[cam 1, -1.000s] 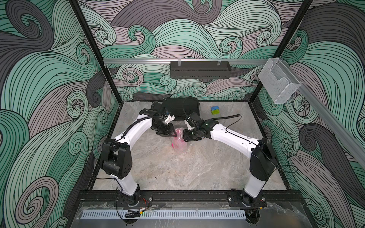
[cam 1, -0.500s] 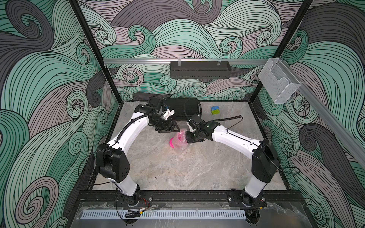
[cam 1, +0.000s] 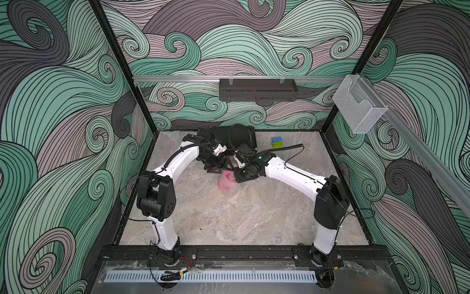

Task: Wrap wine glasses in bubble wrap
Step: Wrap the wine glass in bubble wrap.

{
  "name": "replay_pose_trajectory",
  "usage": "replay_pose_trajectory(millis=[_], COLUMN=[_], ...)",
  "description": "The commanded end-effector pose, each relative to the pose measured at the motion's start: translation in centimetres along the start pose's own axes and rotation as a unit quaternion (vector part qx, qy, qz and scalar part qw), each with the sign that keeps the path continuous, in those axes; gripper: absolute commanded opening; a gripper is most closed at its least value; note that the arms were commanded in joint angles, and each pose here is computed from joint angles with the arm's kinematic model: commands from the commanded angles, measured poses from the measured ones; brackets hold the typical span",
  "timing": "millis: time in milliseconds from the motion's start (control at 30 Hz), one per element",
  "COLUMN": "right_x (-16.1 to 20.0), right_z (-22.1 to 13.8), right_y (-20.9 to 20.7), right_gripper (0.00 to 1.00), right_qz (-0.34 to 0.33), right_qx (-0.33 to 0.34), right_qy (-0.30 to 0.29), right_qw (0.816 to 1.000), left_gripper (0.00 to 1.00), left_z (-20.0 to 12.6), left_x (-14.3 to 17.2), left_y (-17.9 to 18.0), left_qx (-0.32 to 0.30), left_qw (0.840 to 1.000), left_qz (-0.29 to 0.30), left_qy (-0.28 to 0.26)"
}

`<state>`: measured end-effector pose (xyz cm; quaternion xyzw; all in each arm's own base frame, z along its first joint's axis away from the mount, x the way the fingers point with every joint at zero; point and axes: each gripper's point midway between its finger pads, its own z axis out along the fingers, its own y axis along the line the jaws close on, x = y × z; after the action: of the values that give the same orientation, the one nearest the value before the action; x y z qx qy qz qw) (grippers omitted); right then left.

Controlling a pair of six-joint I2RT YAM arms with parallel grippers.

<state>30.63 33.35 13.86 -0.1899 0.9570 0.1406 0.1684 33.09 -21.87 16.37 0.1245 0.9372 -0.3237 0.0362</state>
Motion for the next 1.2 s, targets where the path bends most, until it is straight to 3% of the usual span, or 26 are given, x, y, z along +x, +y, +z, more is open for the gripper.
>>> replay_pose_trajectory(millis=[0, 367, 533, 767, 967, 1167], right_x=[-0.3, -2.8, -4.8, -4.3, -2.2, -1.4], right_z=[-1.0, -6.4, -4.9, -1.5, 0.3, 1.3], right_y=[0.5, 0.7, 1.3, 2.3, 1.1, 0.1], right_gripper=[0.44, 0.53, 0.59, 0.58, 0.52, 0.49], right_qz=[-0.017, 0.004, 0.009, 0.015, 0.018, 0.013], right_qx=[-0.003, -0.061, -0.077, -0.096, -0.067, -0.039], right_qy=[0.001, -0.026, -0.022, 0.019, 0.045, 0.052], right_qw=[1.0, 0.998, 0.997, 0.995, 0.997, 0.998], left_gripper=[0.69, 0.55, 0.53, 0.53, 0.56, 0.73], left_z=[0.9, 1.8, 1.6, 0.9, -1.2, -5.2], left_x=[1.0, 1.6, 1.5, 1.2, 0.6, 0.6], left_y=[3.0, 4.7, 4.4, 3.9, 2.0, -1.7], left_qx=[-0.062, -0.085, -0.08, -0.076, -0.065, -0.039], left_qw=[0.998, 0.996, 0.996, 0.997, 0.998, 0.996], left_qz=[-0.002, -0.002, 0.0, 0.004, 0.015, 0.06], left_qy=[0.021, 0.041, 0.036, 0.024, -0.004, -0.054])
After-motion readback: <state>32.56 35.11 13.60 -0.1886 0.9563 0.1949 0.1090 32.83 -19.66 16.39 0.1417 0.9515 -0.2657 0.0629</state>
